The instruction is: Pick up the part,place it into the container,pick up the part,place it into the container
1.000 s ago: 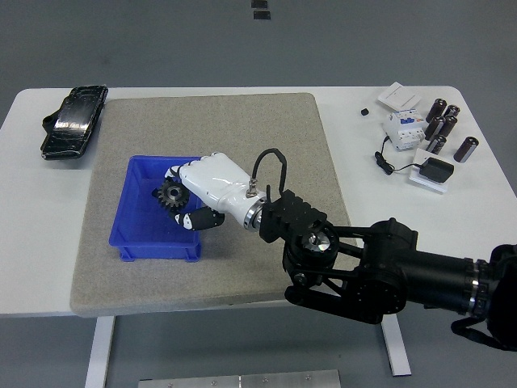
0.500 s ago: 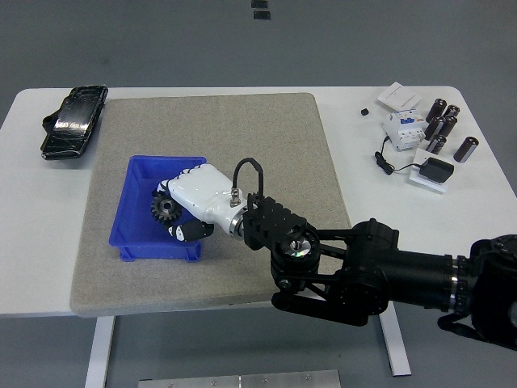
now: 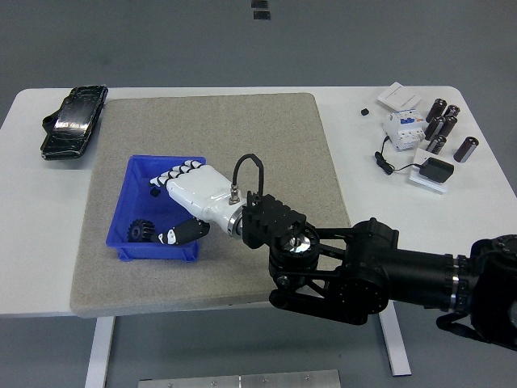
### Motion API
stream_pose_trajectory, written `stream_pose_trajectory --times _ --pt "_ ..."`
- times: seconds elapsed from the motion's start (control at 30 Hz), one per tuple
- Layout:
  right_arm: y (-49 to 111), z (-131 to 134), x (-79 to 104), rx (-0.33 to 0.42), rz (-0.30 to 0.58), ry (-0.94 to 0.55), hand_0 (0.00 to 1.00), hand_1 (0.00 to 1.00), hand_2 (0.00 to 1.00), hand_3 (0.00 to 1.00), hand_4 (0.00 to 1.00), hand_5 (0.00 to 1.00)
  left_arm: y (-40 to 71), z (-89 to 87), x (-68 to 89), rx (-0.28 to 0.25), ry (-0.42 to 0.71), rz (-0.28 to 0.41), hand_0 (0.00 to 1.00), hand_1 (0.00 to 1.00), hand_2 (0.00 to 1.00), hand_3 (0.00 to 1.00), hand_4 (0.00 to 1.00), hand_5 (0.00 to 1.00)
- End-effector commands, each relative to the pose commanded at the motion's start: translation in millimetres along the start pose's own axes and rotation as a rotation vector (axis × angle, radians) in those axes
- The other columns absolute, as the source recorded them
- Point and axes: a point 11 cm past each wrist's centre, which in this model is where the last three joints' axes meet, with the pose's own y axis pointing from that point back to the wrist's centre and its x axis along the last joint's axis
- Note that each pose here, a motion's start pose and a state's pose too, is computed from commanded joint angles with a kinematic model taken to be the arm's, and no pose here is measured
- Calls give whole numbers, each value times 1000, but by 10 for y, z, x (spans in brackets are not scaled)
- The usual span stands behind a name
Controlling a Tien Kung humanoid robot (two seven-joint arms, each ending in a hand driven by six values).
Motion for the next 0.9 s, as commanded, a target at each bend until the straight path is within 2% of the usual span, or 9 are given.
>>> stream_pose_trajectory --times 0.17,0.33,0.37,0.4,0.53,0.57,0.7,0.73,0.9 --pt "22 34 192 -1 76 -83 950 911 900 894 944 650 -2 -11 -5 3 0 -1 683 661 630 572 707 291" --pt "68 369 501 -77 179 -118 950 911 900 894 944 650 -5 -22 -10 4 1 -2 683 661 630 572 707 291" --pt "83 464 528 -100 185 -113 750 782 813 826 864 567 -6 -23 -10 4 2 -2 683 661 629 572 704 289" --pt "96 539 528 -119 183 -104 750 782 813 826 864 567 -6 -24 -10 4 2 -2 683 661 629 572 704 289" --pt "196 887 354 -204 119 -33 750 782 813 826 864 567 -7 -27 -9 4 5 -2 682 661 629 571 702 288" --pt "220 943 294 -217 100 -21 569 699 774 804 829 535 -7 -28 -9 3 5 -2 682 661 629 571 702 288" --pt "317 1120 31 -260 25 12 569 699 774 804 829 535 -9 -31 -17 3 6 -4 682 661 629 571 702 288" --pt "333 1147 -21 -266 11 16 465 655 762 799 843 549 -9 -30 -19 2 6 -4 683 661 630 570 700 285" --pt "377 1233 -198 -283 -36 29 465 655 762 799 843 549 -8 -25 -16 -1 6 -4 683 661 630 570 700 285"
